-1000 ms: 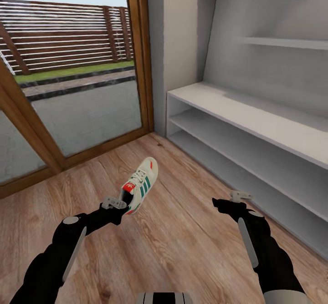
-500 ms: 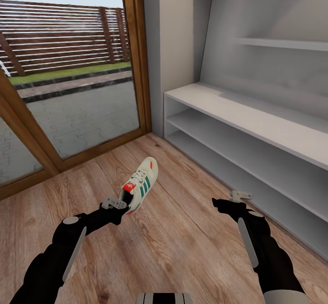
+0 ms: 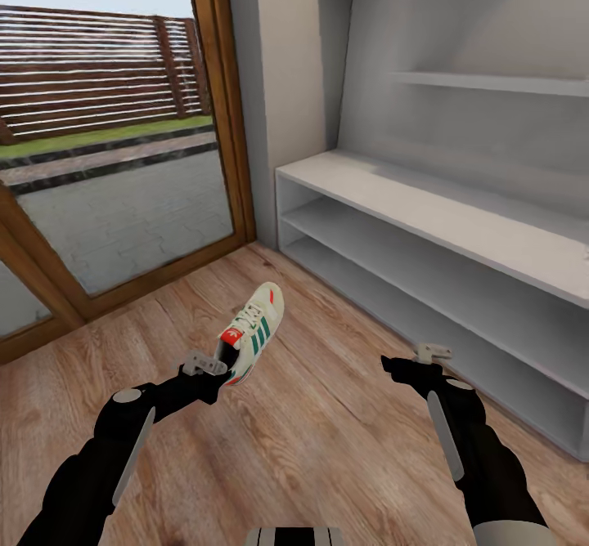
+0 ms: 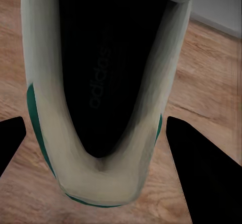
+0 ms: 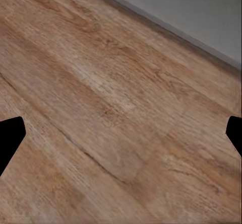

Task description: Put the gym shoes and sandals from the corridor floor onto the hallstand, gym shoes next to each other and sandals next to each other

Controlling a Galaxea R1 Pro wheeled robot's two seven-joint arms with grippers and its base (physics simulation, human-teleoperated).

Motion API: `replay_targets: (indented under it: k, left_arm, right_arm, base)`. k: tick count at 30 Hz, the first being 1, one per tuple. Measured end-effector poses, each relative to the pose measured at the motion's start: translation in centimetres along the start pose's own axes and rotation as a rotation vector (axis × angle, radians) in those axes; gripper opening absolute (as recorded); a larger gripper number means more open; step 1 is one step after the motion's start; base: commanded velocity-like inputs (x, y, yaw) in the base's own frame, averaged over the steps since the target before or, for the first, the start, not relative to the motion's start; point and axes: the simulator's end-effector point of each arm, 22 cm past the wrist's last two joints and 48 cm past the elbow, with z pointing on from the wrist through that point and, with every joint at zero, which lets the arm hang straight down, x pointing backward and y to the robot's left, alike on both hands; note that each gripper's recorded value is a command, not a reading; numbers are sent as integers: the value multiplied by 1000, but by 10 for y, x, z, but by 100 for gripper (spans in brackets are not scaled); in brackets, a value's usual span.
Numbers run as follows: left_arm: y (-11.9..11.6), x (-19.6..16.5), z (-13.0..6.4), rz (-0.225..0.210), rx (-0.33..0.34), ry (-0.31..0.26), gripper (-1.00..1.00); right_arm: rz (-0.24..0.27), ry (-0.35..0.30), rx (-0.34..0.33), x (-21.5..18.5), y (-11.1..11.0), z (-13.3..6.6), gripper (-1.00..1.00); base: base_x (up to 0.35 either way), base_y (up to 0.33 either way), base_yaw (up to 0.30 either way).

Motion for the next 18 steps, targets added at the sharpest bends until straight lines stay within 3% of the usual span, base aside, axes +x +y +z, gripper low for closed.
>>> replay_targets:
  k: [18]
  left_arm:
    - [-1, -8, -5, 9, -3, -15, -100]
  right_arm:
    - [1, -18, -3, -9, 1, -6, 100]
  base:
    - [0, 0, -246]
